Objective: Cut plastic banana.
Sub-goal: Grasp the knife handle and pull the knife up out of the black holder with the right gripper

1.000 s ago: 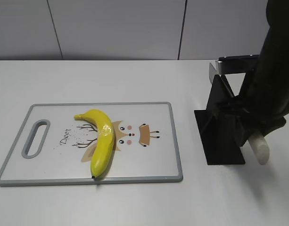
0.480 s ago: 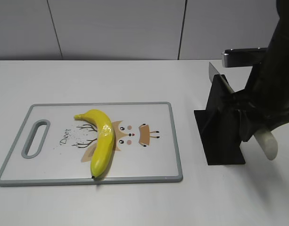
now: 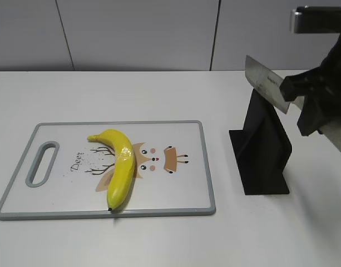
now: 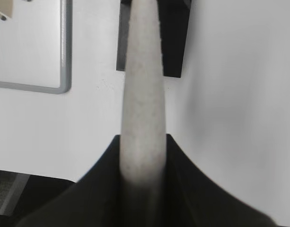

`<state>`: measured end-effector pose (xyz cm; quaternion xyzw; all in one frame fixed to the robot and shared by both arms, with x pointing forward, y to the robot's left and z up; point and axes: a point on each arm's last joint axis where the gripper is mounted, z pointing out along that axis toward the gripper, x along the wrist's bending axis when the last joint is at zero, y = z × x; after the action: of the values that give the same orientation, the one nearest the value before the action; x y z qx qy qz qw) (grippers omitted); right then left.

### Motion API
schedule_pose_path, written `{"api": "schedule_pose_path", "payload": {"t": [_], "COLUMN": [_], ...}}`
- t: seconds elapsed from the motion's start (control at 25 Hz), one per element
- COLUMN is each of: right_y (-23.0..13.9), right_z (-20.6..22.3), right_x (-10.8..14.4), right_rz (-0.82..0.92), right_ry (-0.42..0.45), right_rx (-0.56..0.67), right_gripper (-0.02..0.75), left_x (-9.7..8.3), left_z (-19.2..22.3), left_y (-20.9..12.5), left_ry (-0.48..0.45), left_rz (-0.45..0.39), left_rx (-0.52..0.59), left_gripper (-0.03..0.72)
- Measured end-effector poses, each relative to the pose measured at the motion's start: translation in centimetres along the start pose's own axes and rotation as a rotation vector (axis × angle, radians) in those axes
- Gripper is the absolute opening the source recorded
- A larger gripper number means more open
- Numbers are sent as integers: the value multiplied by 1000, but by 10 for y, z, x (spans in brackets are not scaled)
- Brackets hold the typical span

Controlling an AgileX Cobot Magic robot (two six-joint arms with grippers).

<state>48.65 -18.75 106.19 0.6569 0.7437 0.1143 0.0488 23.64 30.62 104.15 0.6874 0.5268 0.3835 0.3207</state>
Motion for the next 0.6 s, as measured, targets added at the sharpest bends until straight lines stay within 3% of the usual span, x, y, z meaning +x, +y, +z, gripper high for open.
{"api": "schedule_pose_path", "payload": {"t": [0.24,0.44,0.6], "right_y": [-3,-5,0], "right_z": [-28,-30,-32], "right_x": [1,12,21], "right_rz": [-156,-399,-611], "right_ry": [39,148,228], "right_rx": [-90,-97,-193], "right_gripper": [160,160,160], "left_x": [0,0,0], "left_z": [0,0,0], "left_y": [0,0,0], "left_ry": [0,0,0], "left_rz": [0,0,0], "left_rx": [0,0,0], "left_gripper": [519,517,509]}}
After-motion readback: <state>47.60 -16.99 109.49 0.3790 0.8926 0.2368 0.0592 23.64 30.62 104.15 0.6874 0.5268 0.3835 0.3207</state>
